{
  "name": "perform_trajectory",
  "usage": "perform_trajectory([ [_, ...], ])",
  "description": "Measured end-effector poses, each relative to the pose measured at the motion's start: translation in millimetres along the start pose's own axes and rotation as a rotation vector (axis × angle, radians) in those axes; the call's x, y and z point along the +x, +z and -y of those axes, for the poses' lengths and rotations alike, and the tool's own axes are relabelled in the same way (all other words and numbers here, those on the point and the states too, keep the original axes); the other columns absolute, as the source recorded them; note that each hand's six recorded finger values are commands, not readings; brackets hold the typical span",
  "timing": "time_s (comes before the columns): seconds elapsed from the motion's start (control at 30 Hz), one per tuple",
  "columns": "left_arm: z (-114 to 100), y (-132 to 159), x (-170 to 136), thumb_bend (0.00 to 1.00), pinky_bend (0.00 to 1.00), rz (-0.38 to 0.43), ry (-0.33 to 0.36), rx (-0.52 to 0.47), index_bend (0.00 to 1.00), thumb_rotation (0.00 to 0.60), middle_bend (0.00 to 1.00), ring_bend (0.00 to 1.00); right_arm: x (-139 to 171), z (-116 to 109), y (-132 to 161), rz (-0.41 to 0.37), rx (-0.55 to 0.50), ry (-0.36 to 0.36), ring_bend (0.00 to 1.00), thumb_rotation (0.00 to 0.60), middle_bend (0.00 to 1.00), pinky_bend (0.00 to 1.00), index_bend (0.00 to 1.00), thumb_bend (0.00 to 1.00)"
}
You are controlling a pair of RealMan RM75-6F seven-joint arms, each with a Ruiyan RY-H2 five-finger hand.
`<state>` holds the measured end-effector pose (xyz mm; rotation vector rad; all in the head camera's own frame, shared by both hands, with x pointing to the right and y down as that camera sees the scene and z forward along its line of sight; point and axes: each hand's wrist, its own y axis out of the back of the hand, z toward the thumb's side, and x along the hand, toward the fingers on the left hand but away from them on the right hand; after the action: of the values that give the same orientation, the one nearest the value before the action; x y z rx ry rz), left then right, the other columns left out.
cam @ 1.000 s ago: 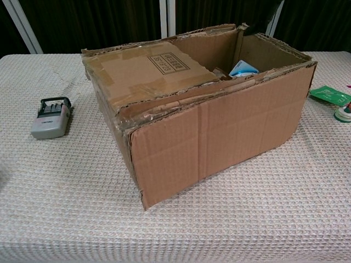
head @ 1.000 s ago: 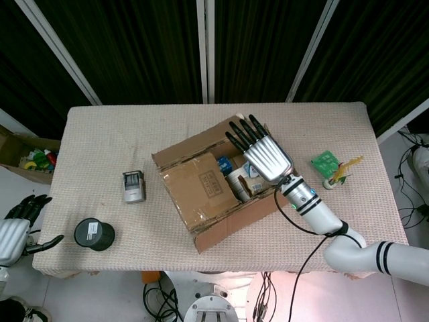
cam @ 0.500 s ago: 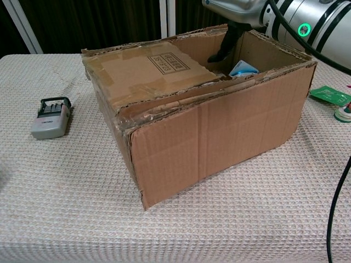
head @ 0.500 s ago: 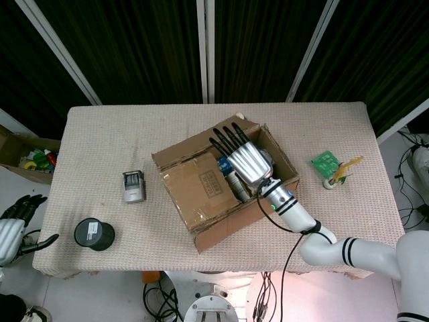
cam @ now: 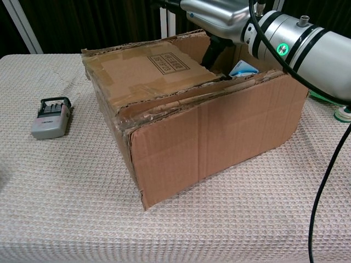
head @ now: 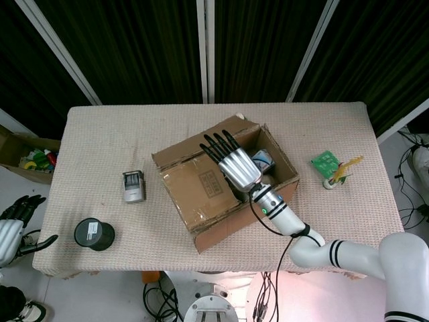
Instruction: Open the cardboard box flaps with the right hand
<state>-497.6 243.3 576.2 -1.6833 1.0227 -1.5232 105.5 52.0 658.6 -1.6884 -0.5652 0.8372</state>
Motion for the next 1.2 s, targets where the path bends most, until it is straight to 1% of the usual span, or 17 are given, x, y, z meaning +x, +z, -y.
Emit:
perform_trajectory([
  [0.2, -1, 0, 1, 0.0, 0.19, -0.001, 0.001, 0.001, 0.12, 0.046, 0.11, 0.05, -4, -14, 8, 0.0, -0.113, -0.049, 0.0, 0.6, 0.0, 0.0, 0.0, 0.0],
  [0.33, -1, 1, 1, 0.0, 0.19, 0.003, 0.004, 0.0, 0.12, 0.047, 0.11, 0.05, -6, -30, 15, 0.0, -0.206, -0.099, 0.0, 0.6, 0.0, 0.0, 0.0, 0.0],
  [0.43, 0, 1, 1, 0.0, 0.19, 0.004, 0.001, 0.001, 0.12, 0.048, 0.11, 0.05, -8, -42, 19, -0.004, -0.243, -0.132, 0.0, 0.6, 0.0, 0.0, 0.0, 0.0],
  [0.57, -1, 2, 1, 0.0, 0.19, 0.006, 0.003, 0.0, 0.12, 0.048, 0.11, 0.05, -10, -53, 30, -0.02, -0.294, -0.156, 0.0, 0.6, 0.0, 0.0, 0.0, 0.0],
  [0.67, 0, 2, 2, 0.0, 0.19, 0.004, 0.003, -0.002, 0.12, 0.045, 0.11, 0.05, -12, -60, 48, -0.046, -0.356, -0.165, 0.0, 0.6, 0.0, 0.0, 0.0, 0.0],
  [0.73, 0, 2, 2, 0.0, 0.19, 0.006, 0.003, -0.001, 0.12, 0.048, 0.11, 0.05, -13, -66, 64, -0.077, -0.384, -0.178, 0.0, 0.6, 0.0, 0.0, 0.0, 0.0],
  [0.93, -1, 3, 1, 0.0, 0.19, 0.008, 0.007, -0.001, 0.12, 0.046, 0.11, 0.05, -16, -79, 110, -0.159, -0.423, -0.227, 0.0, 0.6, 0.0, 0.0, 0.0, 0.0],
  [1.07, -2, 2, 0, 0.0, 0.19, 0.008, 0.012, -0.003, 0.12, 0.045, 0.11, 0.05, -18, -82, 137, -0.198, -0.45, -0.24, 0.0, 0.6, 0.0, 0.0, 0.0, 0.0],
  [1.13, -3, 1, -1, 0.0, 0.19, 0.008, 0.014, -0.005, 0.12, 0.045, 0.11, 0.05, -18, -84, 146, -0.209, -0.451, -0.243, 0.0, 0.6, 0.0, 0.0, 0.0, 0.0],
  [1.2, -4, 1, -1, 0.0, 0.19, 0.006, 0.016, -0.007, 0.12, 0.046, 0.11, 0.05, -18, -85, 147, -0.212, -0.441, -0.25, 0.0, 0.6, 0.0, 0.0, 0.0, 0.0],
])
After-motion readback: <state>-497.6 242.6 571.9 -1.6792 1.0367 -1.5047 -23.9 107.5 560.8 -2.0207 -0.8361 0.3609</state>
